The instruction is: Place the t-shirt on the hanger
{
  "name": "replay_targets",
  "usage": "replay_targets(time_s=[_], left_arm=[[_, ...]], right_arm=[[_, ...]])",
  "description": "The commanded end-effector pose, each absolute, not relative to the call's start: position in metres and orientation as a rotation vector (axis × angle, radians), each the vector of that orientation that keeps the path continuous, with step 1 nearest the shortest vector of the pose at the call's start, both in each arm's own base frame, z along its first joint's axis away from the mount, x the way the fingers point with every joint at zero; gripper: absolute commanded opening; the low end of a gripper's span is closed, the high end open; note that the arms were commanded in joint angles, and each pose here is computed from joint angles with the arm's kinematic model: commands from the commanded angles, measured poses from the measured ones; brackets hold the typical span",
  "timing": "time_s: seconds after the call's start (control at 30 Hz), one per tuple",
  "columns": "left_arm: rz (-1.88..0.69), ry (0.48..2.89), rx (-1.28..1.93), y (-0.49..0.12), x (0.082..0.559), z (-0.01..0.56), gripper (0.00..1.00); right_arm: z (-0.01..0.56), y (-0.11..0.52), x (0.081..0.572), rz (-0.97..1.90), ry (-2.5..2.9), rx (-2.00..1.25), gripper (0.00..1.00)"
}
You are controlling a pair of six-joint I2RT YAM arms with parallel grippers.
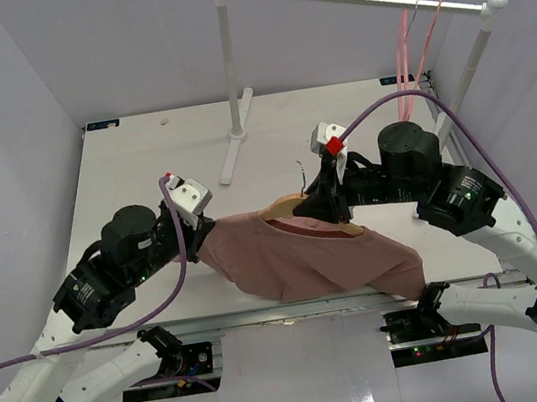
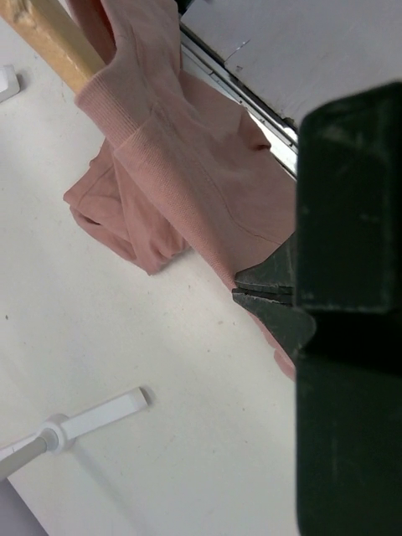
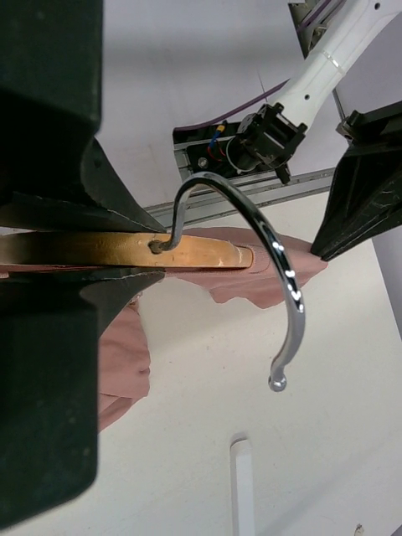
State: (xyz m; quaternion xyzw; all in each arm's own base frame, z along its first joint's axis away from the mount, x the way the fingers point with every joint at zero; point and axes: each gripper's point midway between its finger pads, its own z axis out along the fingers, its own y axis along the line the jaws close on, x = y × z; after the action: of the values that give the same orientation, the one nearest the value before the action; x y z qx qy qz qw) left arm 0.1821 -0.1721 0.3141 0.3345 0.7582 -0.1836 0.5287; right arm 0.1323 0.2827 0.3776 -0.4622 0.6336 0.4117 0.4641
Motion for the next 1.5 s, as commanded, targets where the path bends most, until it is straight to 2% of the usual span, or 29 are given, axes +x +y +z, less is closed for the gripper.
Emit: replay_targets(time_s=[0.0,0.43,0.77,0.8,0.83,0.87,0.9,0.97,1.1,1.23,1.47], left_arm=[[-0.391,1.786,0.732,-0.162,0.188,0.327,0.00],[-0.279,1.826,0.650,-0.165,0.220,0.328,0.00],[-0.153,1.925,0.637,-0.155,0.230,0.297,0.00],[-0.157,1.924,0.636,-0.155,0.229,0.299,0.04],[-0.166,1.922,0.632,-0.154,0.227,0.302,0.19],[-0.178,1.917,0.623,-0.153,0.225,0.307,0.43],[-0.189,1.907,0.622,-0.152,0.223,0.312,0.57],[-0.231,1.882,0.643,-0.154,0.216,0.325,0.68],[-0.311,1.811,0.683,-0.160,0.206,0.356,0.70],[-0.506,1.677,0.830,-0.184,0.179,0.393,0.71],[-0.754,1.571,1.105,-0.230,0.149,0.388,0.72]], right_arm=[[0.397,0.277,0.122,1.039,1.459,-1.131,0.08],[0.352,0.273,0.102,1.060,1.476,-1.330,0.08],[0.390,0.276,0.108,1.050,1.407,-1.266,0.08],[0.392,0.276,0.113,1.029,1.422,-1.243,0.08],[0.396,0.275,0.118,1.007,1.434,-1.220,0.08],[0.402,0.274,0.123,0.985,1.438,-1.197,0.08],[0.404,0.276,0.125,0.981,1.443,-1.195,0.08],[0.417,0.280,0.129,0.980,1.440,-1.189,0.08],[0.439,0.291,0.137,0.983,1.447,-1.194,0.08],[0.435,0.301,0.145,0.988,1.464,-1.190,0.08],[0.430,0.312,0.132,1.092,1.370,-1.228,0.08]])
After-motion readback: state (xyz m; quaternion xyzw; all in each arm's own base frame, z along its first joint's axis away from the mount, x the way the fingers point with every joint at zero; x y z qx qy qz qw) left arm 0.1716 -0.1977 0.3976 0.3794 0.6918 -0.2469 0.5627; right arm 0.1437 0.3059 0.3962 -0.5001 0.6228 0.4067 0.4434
